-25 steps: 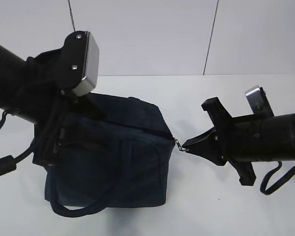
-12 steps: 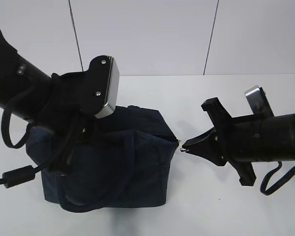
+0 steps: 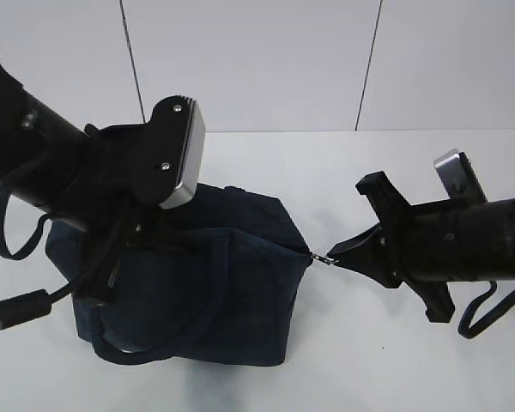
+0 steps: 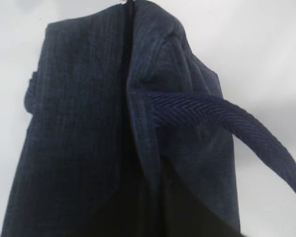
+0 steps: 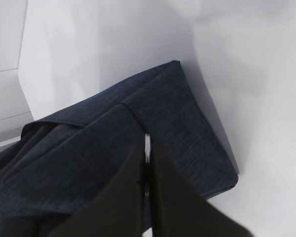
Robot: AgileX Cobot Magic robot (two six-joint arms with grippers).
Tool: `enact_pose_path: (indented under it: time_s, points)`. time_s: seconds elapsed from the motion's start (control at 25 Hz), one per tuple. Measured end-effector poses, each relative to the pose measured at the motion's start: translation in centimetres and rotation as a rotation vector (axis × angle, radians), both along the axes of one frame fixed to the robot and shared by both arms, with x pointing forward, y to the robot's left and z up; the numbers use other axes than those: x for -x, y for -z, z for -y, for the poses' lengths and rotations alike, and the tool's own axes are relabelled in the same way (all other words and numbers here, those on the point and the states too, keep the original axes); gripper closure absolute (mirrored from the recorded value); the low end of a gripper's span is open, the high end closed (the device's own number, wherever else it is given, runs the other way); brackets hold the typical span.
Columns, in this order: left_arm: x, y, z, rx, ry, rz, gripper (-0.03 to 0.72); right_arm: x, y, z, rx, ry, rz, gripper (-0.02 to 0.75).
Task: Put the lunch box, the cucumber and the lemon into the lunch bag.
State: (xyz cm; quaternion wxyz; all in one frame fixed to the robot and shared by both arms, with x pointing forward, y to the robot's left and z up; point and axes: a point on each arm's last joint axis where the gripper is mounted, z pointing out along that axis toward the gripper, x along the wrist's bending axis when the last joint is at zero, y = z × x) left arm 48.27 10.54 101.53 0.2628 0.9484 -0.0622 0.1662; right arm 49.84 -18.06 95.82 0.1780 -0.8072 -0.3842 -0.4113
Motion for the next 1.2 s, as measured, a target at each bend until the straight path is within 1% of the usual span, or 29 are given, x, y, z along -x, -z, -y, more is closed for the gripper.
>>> enact_pose_path:
  time_s: [0.28,0.52,0.68,0.84,0.96,1.2]
  points:
    - [0.2,-0.1,0.0,-0.002,0.007,-0.006,0.693,-0.2,0.4,0.3,0.031,0.025,-0.008,0.73]
    - [0.2,-0.1,0.0,-0.002,0.005,-0.007,0.693,-0.5,2.5,0.1,0.048,0.012,-0.075,0.73]
    - [0.2,-0.1,0.0,-0.002,0.005,-0.007,0.693,-0.6,3.4,0.0,0.079,-0.019,-0.077,0.73]
    - [0.2,-0.1,0.0,0.006,0.0,-0.015,0.693,-0.7,4.3,-0.1,0.109,-0.066,-0.069,0.73]
    - [0.2,-0.1,0.1,0.009,-0.001,-0.019,0.693,-0.7,4.9,-0.3,0.11,-0.107,-0.068,0.73]
    - [0.3,-0.1,0.1,0.01,-0.001,-0.02,0.694,-1.2,4.7,-0.6,0.163,-0.215,0.036,0.73]
